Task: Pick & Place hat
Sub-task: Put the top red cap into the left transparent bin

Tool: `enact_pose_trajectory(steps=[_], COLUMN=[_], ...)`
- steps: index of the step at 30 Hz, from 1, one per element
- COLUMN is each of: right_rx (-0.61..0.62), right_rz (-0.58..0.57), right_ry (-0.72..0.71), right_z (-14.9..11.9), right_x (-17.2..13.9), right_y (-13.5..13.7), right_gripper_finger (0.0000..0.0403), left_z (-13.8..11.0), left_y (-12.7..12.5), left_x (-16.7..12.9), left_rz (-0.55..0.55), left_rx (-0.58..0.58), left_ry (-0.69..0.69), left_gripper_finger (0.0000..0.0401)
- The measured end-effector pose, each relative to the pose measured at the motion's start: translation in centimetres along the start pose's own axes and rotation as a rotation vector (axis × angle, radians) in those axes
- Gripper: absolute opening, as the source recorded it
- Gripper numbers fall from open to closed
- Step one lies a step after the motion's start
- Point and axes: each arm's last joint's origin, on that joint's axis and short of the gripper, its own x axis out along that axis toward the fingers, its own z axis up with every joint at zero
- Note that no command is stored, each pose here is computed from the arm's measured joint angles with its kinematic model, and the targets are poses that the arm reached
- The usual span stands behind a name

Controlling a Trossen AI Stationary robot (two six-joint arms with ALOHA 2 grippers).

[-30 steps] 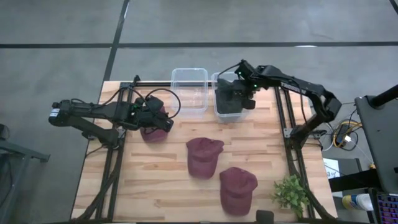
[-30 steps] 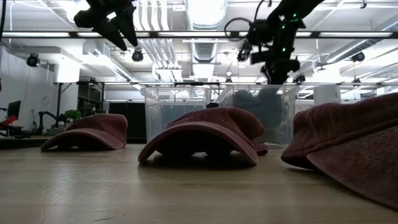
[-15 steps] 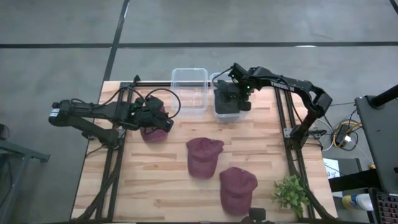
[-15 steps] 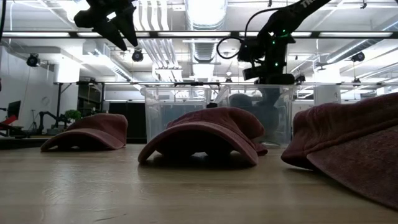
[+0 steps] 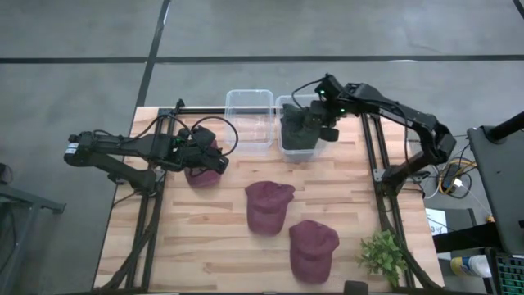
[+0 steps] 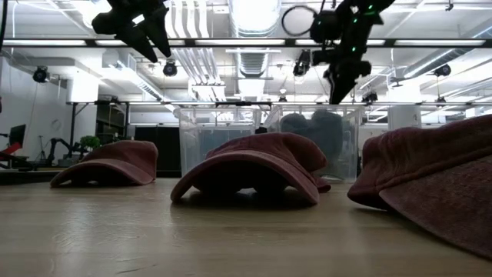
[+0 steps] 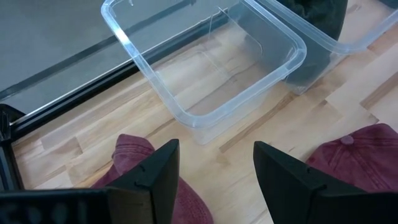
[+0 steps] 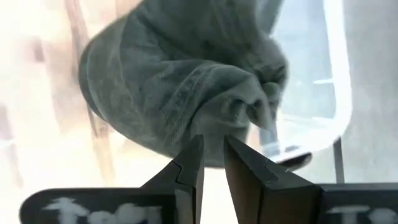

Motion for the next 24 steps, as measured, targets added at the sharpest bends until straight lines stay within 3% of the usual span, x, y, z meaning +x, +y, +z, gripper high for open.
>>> enact_pose_trajectory(steps=[9,16,24], right_rx=[0.081,0.126,0.169], right_rz=[-0.078,0.018,0.084], right_ry=[-0.161,-0.364,-0.451], right_z=[-2.5,-4.7,-6.5], right_x=[-7.2,-11.9,-13.9], right_y=[1.2,3.9,6.5], right_gripper_finger=[0.0059,0.0059,0.0059], left_z=[0.0,0.0,0.0], left_y=[0.0,0.0,0.0], left_x=[0.0,0.0,0.0], left_rz=[-0.001,-0.001,-0.001], left_rx=[0.000,0.007,0.073], left_ry=[0.000,0.000,0.000], left_gripper_finger=[0.0197,0.0197,0.0197])
